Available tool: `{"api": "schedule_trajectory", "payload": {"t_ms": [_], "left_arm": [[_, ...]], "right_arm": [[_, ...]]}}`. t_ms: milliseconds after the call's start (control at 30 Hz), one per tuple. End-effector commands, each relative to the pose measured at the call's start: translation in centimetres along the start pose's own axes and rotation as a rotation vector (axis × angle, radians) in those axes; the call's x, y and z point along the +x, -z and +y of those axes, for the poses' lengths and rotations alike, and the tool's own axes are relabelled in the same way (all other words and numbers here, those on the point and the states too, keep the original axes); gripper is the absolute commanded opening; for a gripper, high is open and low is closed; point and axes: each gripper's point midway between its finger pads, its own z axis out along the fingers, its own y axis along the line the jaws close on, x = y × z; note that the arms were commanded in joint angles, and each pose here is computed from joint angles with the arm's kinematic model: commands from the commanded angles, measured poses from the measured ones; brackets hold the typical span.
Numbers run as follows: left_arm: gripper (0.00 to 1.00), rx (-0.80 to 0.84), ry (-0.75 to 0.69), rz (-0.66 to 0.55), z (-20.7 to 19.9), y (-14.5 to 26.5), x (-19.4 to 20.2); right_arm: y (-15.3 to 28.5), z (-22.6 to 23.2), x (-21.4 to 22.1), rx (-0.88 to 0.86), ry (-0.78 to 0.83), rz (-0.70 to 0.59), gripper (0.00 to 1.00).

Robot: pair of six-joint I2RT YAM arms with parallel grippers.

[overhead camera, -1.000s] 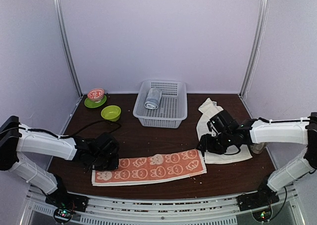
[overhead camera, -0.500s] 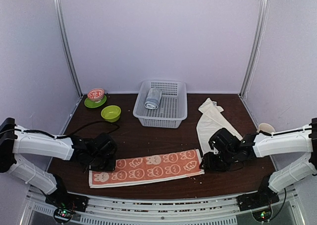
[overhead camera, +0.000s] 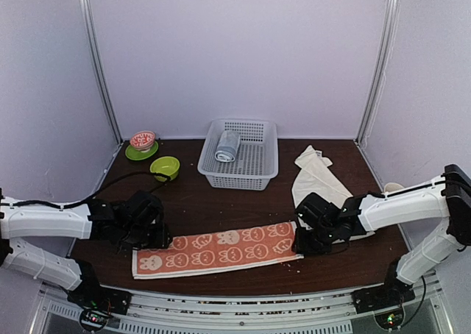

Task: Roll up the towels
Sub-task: Pick up the towel from the center of the board, then fold the towel at the center of the board.

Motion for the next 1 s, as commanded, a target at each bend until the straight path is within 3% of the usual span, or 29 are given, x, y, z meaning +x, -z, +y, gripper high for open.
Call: {"api": "schedule_trajectory", "payload": {"t_ms": [0, 233, 533, 800, 967], "left_arm": [[0.46, 0.028, -0.004, -0.068, -0.4, 1.4, -1.6], [0.46, 0.043, -0.021, -0.082, -0.3, 1.4, -1.5], [0.44, 0.075, -0.107, -0.012, -2.9, -1.0, -1.4], [0.42, 0.112, -0.131, 0.061, -6.1, -3.9, -1.6], [0.41, 0.127, -0.148, 0.062, -8.0, -4.2, -2.9]], "right_arm": [[-1.9, -4.2, 4.6, 0.169, -0.013, 0.16, 0.29], [-1.1, -4.0, 3.7, 0.187, -0.026, 0.123, 0.0], [3.8, -5.0, -2.3, 0.191, -0.066, -0.13, 0.0], [7.5, -7.1, -4.6, 0.159, -0.082, -0.264, 0.0], [9.5, -5.4, -5.4, 0.057, -0.029, -0.31, 0.0]]}}
